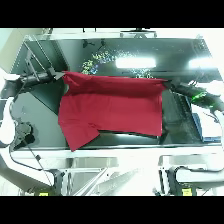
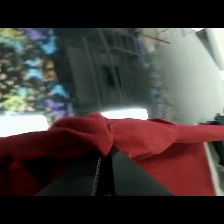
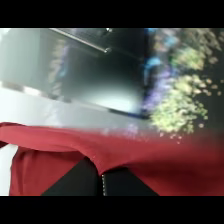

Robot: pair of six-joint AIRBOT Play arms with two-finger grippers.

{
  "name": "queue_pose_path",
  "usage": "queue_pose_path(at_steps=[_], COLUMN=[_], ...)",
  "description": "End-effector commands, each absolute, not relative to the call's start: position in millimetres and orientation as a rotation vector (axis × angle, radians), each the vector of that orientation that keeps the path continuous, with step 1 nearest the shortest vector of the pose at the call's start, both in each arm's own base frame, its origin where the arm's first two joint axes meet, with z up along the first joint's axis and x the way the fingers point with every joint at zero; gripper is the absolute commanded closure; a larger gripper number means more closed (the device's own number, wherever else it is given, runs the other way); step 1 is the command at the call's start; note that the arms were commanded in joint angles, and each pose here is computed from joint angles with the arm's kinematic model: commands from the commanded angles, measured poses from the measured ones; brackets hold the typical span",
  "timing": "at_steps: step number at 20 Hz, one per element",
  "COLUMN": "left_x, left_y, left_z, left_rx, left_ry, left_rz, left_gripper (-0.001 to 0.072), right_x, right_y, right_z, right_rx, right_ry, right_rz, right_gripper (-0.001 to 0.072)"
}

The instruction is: Fold the shirts.

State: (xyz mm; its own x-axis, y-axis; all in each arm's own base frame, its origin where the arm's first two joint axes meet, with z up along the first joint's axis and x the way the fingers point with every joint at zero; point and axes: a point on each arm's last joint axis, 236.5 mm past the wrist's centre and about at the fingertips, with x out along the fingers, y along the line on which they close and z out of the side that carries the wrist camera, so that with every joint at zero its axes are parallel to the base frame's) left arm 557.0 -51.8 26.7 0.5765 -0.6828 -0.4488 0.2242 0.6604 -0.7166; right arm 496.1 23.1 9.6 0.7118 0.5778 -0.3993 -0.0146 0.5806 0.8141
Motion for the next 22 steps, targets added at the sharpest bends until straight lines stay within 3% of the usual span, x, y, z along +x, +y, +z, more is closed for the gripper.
queue_pose_path(at_steps=[1, 7, 16, 22], left_x=[589.4, 615.7, 559.8, 540.3], left_y=[-39.3, -43.2, -54.9, -36.9], left_z=[-28.9, -28.1, -60.5, -89.5], left_rx=[-0.639, -0.6, -0.548, -0.497], left_ry=[0.811, 0.786, 1.051, 1.209], left_rz=[-0.535, -0.632, -0.747, -0.65], left_gripper=[0.0673, 0.0674, 0.0693, 0.0693], right_x=[537.6, 581.1, 529.7, 517.2], right_y=[19.9, 15.3, 38.7, 29.0], right_z=[-47.4, -43.4, -56.6, -70.1], right_rx=[1.081, 1.144, 1.043, 1.027], right_ry=[0.67, 0.629, 0.828, 0.903], right_rz=[0.426, 0.532, 0.704, 0.678], right_gripper=[0.0701, 0.07, 0.07, 0.07])
